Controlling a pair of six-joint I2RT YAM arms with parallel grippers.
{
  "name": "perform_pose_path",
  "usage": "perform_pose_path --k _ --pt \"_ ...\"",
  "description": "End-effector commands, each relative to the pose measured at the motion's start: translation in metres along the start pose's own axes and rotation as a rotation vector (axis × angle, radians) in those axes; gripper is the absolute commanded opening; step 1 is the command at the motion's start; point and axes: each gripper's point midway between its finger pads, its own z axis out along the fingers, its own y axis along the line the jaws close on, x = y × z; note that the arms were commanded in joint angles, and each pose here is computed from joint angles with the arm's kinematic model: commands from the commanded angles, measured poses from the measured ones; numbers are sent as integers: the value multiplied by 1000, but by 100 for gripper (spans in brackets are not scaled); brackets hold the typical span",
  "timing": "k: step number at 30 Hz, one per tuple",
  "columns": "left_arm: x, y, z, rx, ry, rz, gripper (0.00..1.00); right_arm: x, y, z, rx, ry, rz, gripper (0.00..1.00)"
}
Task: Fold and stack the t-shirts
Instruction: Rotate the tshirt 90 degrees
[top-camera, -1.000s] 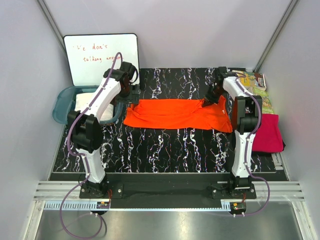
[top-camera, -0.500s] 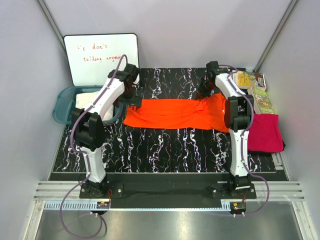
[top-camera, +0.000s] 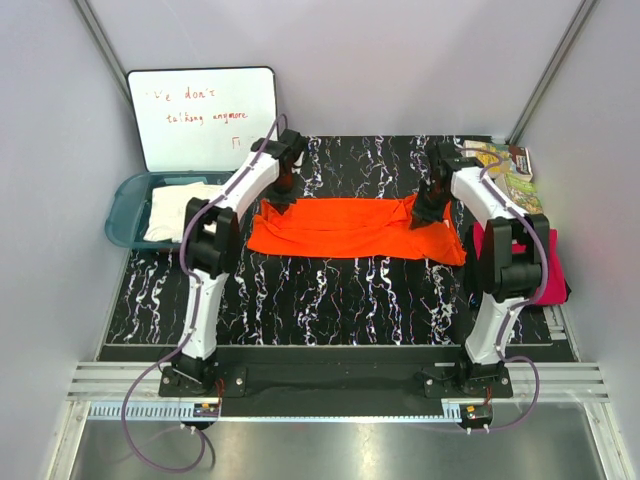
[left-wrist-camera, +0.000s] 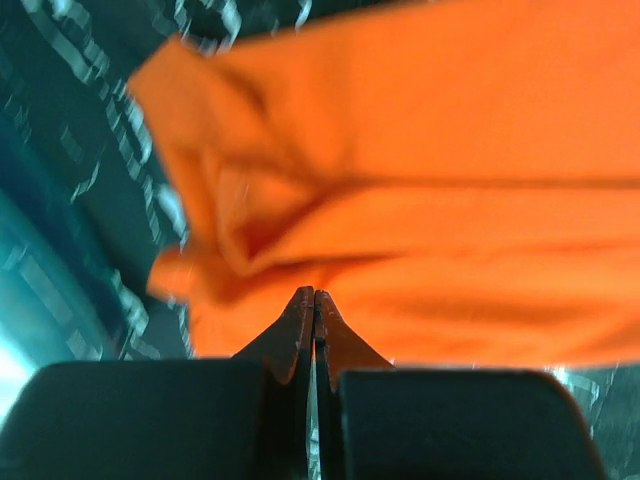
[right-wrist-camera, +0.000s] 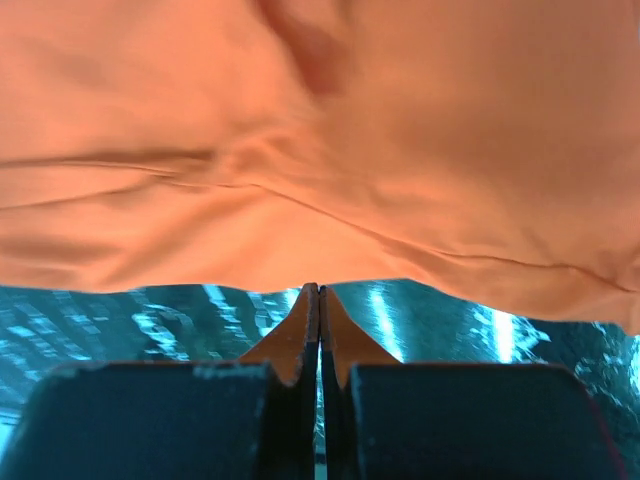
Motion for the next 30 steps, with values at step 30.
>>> perform_pose_path --k 30 --pt "180 -75 18 189 556 53 0 -121 56 162 -125 -15 -8 0"
